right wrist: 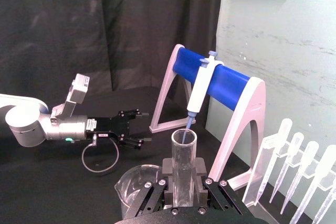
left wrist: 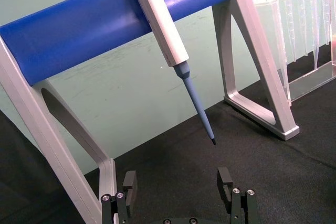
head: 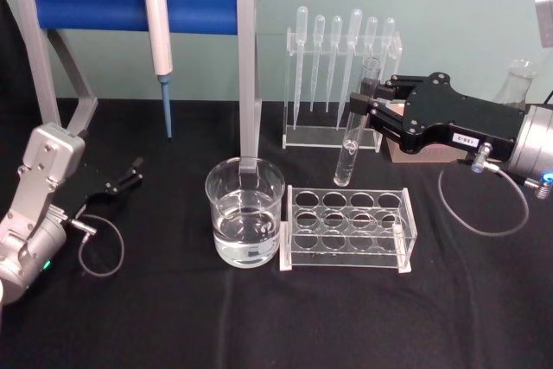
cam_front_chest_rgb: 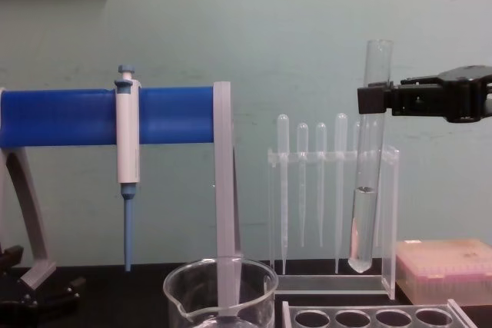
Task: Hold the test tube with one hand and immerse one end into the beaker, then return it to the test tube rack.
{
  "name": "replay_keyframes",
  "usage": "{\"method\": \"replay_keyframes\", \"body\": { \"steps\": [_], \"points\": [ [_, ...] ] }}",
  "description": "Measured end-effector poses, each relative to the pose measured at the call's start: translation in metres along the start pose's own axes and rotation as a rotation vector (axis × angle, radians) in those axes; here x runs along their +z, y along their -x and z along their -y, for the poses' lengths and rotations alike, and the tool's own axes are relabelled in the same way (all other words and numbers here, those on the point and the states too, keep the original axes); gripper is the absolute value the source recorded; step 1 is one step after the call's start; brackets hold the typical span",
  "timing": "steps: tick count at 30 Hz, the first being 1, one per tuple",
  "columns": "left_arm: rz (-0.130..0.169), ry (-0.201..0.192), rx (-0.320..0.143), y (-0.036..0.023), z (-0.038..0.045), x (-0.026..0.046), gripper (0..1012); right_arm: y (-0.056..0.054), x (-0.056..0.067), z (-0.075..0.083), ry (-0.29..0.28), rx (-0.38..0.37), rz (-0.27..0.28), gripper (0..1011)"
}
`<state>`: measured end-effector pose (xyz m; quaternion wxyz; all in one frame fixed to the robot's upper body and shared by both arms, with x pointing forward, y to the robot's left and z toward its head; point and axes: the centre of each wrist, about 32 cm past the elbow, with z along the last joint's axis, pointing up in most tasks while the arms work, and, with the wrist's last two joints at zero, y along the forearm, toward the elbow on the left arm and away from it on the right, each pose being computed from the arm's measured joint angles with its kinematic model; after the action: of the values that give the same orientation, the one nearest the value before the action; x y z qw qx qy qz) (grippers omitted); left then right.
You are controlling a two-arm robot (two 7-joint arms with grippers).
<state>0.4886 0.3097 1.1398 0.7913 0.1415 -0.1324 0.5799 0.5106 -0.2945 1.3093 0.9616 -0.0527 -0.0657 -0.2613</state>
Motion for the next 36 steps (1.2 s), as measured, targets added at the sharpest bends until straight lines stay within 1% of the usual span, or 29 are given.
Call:
{"method": "replay_keyframes", "body": {
  "steps": [27, 33, 36],
  "points": [
    [0.0, 0.0, 0.0, 0.0, 0.0, 0.0, 1000, 0.0, 0.0, 0.0, -0.001, 0.0, 0.0, 242],
    [0.0, 0.0, 0.0, 0.0, 0.0, 0.0, 1000, -0.006, 0.008, -0.003, -0.018, -0.001, 0.008, 242],
    [0.0, 0.0, 0.0, 0.0, 0.0, 0.0, 1000, -0.007, 0.014, -0.01, -0.025, 0.01, 0.017, 242]
  ]
}}
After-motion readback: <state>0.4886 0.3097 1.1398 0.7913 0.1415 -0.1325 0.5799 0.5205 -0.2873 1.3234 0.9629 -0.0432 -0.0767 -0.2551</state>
